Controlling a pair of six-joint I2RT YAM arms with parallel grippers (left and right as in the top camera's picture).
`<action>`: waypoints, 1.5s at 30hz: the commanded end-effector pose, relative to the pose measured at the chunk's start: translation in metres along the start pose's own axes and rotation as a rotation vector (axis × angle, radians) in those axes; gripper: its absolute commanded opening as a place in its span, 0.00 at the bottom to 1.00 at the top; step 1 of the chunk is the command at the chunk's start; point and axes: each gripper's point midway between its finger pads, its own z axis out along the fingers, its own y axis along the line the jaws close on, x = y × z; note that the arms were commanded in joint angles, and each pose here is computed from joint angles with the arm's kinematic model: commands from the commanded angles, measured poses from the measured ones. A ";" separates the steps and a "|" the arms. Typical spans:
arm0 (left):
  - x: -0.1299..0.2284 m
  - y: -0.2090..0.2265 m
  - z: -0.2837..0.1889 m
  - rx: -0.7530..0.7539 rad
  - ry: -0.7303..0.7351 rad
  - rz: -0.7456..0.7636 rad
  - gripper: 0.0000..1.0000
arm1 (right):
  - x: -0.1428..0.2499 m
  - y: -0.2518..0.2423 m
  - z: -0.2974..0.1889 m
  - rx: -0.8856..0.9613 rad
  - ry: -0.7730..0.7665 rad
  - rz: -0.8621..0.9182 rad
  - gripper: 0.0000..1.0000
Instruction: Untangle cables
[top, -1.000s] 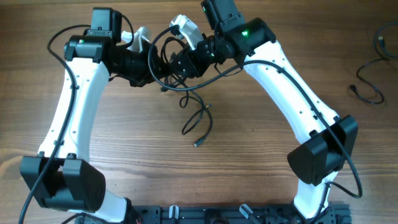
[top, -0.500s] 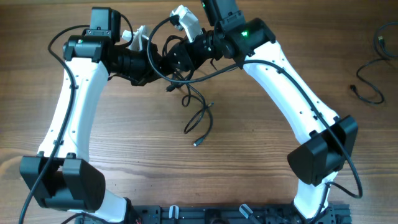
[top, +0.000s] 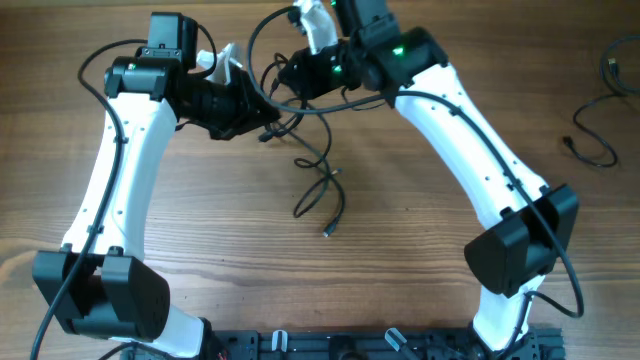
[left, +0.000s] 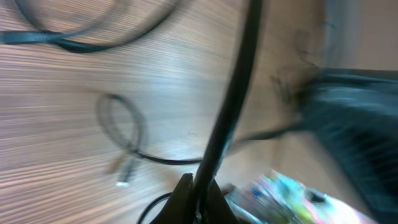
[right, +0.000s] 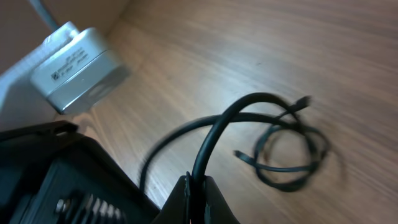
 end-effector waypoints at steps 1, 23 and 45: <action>-0.018 0.056 -0.015 -0.337 -0.147 -0.105 0.04 | -0.036 -0.024 -0.071 0.083 -0.158 0.022 0.04; -0.012 0.223 -0.080 -0.794 -0.302 -0.513 0.04 | 0.012 -0.230 -0.412 0.571 -0.697 0.620 0.04; -0.017 0.114 0.023 -0.473 -0.112 0.017 0.73 | 0.005 -0.172 -0.236 0.376 -0.244 0.363 0.39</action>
